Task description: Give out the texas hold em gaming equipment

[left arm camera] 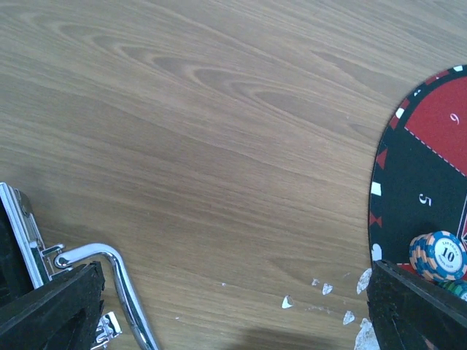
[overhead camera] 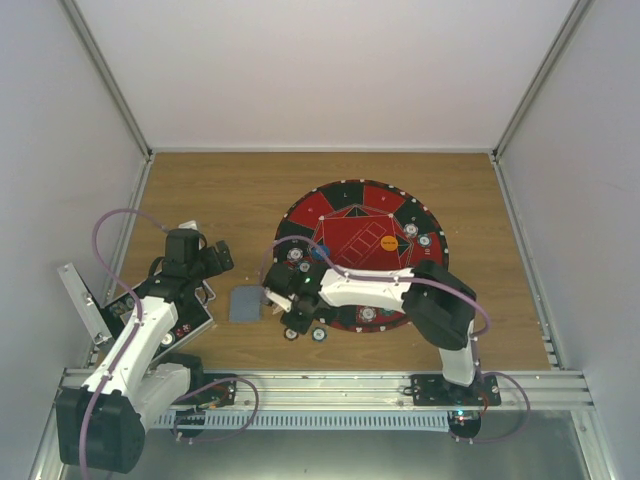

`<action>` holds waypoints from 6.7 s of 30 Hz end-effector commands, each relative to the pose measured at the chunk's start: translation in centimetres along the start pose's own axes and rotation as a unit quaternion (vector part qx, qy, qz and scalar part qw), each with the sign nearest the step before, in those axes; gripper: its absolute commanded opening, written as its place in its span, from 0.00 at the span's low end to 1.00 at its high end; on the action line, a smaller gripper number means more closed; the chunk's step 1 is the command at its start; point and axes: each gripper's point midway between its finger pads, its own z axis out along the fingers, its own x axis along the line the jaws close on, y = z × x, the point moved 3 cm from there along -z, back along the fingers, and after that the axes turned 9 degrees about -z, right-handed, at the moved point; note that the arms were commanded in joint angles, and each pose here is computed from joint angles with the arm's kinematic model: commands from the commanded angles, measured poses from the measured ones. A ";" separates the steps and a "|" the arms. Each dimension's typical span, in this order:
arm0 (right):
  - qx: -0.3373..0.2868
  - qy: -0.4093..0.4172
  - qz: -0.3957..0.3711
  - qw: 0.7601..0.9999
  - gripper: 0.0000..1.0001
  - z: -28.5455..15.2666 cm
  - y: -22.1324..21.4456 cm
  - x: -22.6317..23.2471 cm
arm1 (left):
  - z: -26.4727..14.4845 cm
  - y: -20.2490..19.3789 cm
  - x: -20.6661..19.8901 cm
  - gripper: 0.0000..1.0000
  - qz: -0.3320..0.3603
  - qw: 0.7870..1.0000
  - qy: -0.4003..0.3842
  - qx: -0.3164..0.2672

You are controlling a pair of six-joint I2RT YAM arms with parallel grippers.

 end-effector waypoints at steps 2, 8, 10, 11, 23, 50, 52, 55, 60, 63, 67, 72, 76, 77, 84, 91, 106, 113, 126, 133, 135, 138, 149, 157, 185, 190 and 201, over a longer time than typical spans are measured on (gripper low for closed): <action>-0.025 -0.008 0.039 0.999 0.32 -3.5 0.3 -2.6 | 0.0 0.3 0.1 0.99 -0.002 1.000 0.008 -0.014; -0.028 -0.031 0.125 0.991 0.32 -5.3 -2.5 -8.5 | 0.1 0.3 0.3 0.99 -0.003 1.000 0.013 -0.013; -0.027 -0.051 0.168 0.984 0.32 -6.0 -4.4 -11.8 | 0.1 0.3 0.3 0.99 -0.004 1.000 0.013 -0.012; -0.027 -0.061 0.190 0.980 0.32 -6.4 -5.4 -13.4 | 0.2 0.2 0.3 0.99 -0.004 1.000 0.015 -0.012; -0.067 -0.137 0.421 0.894 0.31 -10.2 -17.7 -31.0 | 0.4 0.0 0.2 0.99 -0.002 1.000 0.012 -0.003; -0.031 -0.164 0.531 0.831 0.32 -8.4 -26.8 -39.7 | 1.4 -0.6 0.5 0.99 0.002 1.000 0.025 0.016; -0.029 -0.161 0.531 0.832 0.33 -8.2 -26.8 -39.7 | 1.4 -0.6 0.6 0.99 0.002 1.000 0.026 0.017; -0.028 -0.157 0.532 0.832 0.34 -7.9 -26.8 -39.7 | 1.4 -0.6 0.6 0.99 0.002 1.000 0.026 0.017; -0.028 -0.158 0.531 0.832 0.47 -8.1 -26.7 -39.6 | 1.5 -0.6 0.5 0.99 0.001 0.999 0.026 0.020; -0.031 -0.162 0.527 0.834 0.59 -8.6 -26.6 -39.7 | 1.4 -0.7 0.3 0.99 -0.002 0.999 0.021 0.024; -0.052 -0.164 0.524 0.834 0.79 -10.1 -25.9 -39.9 | 1.1 -0.8 0.0 0.99 -0.018 0.999 0.015 0.039; -0.128 -0.163 0.508 0.836 0.87 -14.1 -23.2 -40.2 | 0.5 -2.1 -0.6 0.99 -0.062 0.995 0.020 0.082; -0.186 -0.192 0.489 0.830 0.89 -18.1 -21.9 -39.7 | 0.4 -4.9 -1.9 0.99 -0.053 0.989 0.028 0.138; -0.198 -0.203 0.487 0.826 0.89 -19.1 -21.8 -39.5 | 0.3 -5.6 -2.2 0.99 -0.045 0.986 0.036 0.153; -0.264 -0.217 0.501 0.795 0.99 -21.7 -21.4 -36.6 | 0.1 -8.3 -1.6 0.99 -0.008 0.970 0.128 0.205; -0.314 -0.216 0.507 0.773 1.00 -21.3 -21.4 -32.5 | -0.4 -9.1 -0.8 0.99 0.018 0.955 0.174 0.241; -0.335 -0.127 0.414 0.837 1.00 -19.4 -15.5 -30.4 | -0.1 -11.3 -2.9 0.99 0.052 0.952 0.083 0.289; -0.340 -0.123 0.370 0.856 1.00 -19.6 -13.1 -29.2 | 0.3 -12.2 -2.3 0.99 0.059 0.945 0.101 0.307; -0.348 -0.111 0.346 0.864 1.00 -19.6 -11.8 -28.7 | 1.5 -13.7 -2.9 0.99 0.076 0.931 0.085 0.345; -0.352 -0.107 0.336 0.867 1.00 -19.7 -11.6 -28.4 | 1.9 -14.4 -2.4 0.99 0.088 0.924 0.107 0.355; -0.353 -0.105 0.334 0.868 1.00 -19.7 -11.5 -28.3 | 1.9 -14.5 -2.1 0.99 0.092 0.922 0.122 0.355; -0.354 -0.102 0.332 0.868 1.00 -19.7 -11.5 -28.2 | 1.7 -14.6 -2.0 0.99 0.091 0.922 0.130 0.353; -0.355 -0.099 0.330 0.869 1.00 -19.4 -11.4 -28.2 | 2.6 -14.7 -1.6 0.99 0.105 0.919 0.152 0.348; -0.353 -0.095 0.330 0.870 1.00 -19.0 -11.4 -28.0 | 2.9 -15.0 -1.8 0.85 0.116 0.916 0.151 0.353; -0.347 -0.084 0.331 0.873 1.00 -18.3 -11.4 -27.9 | 3.4 -15.4 -2.1 0.61 0.145 0.907 0.153 0.366; -0.347 -0.083 0.330 0.874 1.00 -18.3 -11.4 -27.9 | 2.9 -15.2 -2.1 0.74 0.148 0.904 0.156 0.370; -0.347 -0.083 0.330 0.874 1.00 -18.4 -11.4 -27.8 | 2.8 -16.9 -1.7 0.75 0.148 0.892 0.141 0.404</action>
